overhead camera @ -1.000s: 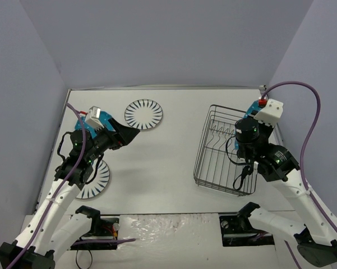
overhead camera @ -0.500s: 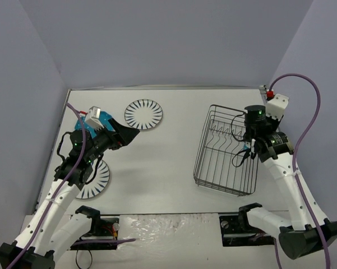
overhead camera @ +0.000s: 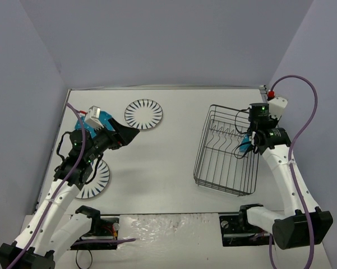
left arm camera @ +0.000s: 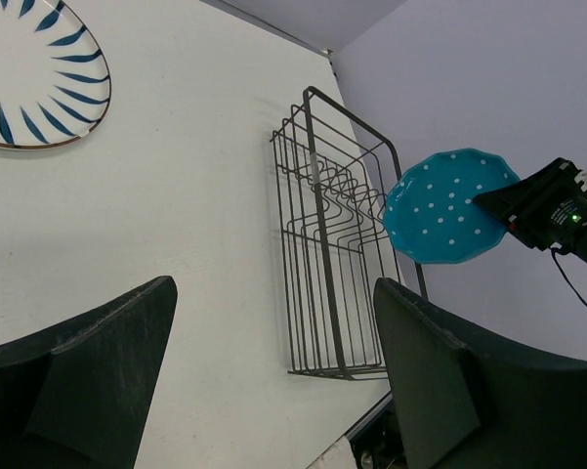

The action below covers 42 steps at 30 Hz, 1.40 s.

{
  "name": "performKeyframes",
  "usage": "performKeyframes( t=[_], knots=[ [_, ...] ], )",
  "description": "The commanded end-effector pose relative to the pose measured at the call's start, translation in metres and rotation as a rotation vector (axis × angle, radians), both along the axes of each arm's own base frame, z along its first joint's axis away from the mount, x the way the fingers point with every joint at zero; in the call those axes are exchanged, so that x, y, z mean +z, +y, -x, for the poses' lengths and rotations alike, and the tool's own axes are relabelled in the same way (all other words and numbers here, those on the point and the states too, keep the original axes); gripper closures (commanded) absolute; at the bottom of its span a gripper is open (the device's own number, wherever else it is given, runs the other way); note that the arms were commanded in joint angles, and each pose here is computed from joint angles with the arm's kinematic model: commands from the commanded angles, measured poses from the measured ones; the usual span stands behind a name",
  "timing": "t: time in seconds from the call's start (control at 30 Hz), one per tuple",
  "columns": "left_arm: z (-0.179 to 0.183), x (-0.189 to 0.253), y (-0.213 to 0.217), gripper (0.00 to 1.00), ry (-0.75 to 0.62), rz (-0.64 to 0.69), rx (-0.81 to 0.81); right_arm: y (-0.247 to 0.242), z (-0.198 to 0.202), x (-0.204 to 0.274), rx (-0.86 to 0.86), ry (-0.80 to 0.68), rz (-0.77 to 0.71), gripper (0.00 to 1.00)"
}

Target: Load the plates into the dish rack

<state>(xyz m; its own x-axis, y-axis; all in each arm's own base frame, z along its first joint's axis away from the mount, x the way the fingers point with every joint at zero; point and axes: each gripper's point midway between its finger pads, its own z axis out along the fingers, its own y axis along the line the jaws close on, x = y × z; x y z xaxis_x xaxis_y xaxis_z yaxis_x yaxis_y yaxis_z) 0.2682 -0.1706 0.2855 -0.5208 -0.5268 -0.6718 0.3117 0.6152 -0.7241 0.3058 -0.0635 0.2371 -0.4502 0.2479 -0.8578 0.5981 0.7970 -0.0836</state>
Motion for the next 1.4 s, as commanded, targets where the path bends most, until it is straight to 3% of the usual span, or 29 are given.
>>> performKeyframes(
  t=[0.0,0.33,0.87,1.37],
  knots=[
    [0.0,0.046,-0.001,0.22,-0.126,0.024,-0.015,-0.013,-0.019,0.047,-0.062,-0.185,0.038,1.0],
    [0.001,0.045,-0.001,0.22,-0.117,0.021,-0.014,-0.019,-0.02,0.053,-0.078,-0.169,0.077,1.0],
    [0.004,0.041,0.001,0.22,-0.089,-0.014,-0.018,-0.029,-0.023,0.053,-0.043,-0.181,0.02,1.0],
    [0.005,0.041,0.002,0.22,-0.082,-0.016,-0.014,-0.021,-0.031,0.03,0.015,-0.112,0.007,1.0]
  ],
)
